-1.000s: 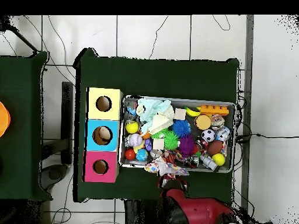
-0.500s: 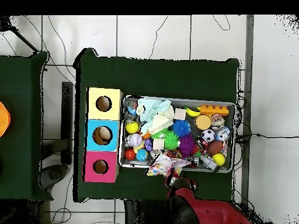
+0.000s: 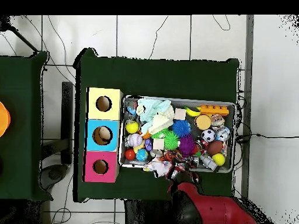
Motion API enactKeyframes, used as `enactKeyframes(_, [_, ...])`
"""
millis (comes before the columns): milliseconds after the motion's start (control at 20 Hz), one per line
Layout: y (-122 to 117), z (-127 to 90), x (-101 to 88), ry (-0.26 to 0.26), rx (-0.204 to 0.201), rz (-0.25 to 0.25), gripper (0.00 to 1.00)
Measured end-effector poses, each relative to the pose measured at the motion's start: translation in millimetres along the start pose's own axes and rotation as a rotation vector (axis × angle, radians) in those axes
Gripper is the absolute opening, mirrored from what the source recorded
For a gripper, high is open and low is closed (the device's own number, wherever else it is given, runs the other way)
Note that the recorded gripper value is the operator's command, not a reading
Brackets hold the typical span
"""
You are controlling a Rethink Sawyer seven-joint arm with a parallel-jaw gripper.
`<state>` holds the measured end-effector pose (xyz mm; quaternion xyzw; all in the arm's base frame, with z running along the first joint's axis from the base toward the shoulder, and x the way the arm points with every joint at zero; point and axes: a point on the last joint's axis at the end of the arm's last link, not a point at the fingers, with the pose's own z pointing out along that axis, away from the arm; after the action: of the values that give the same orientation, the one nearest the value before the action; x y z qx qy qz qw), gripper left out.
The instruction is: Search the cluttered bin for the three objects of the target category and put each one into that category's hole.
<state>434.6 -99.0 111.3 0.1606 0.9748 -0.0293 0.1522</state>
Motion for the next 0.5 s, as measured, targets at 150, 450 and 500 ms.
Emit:
enactKeyframes(150, [2.6, -1.7, -4.1, -0.011, -0.006, -0.006, 1.00])
enactKeyframes(450, [6.4, -3.5, -13.4, -0.031, -0.024, -0.012, 1.00])
enactKeyframes(500, [7.1, -3.6, -14.3, -0.032, -0.027, -0.013, 1.00])
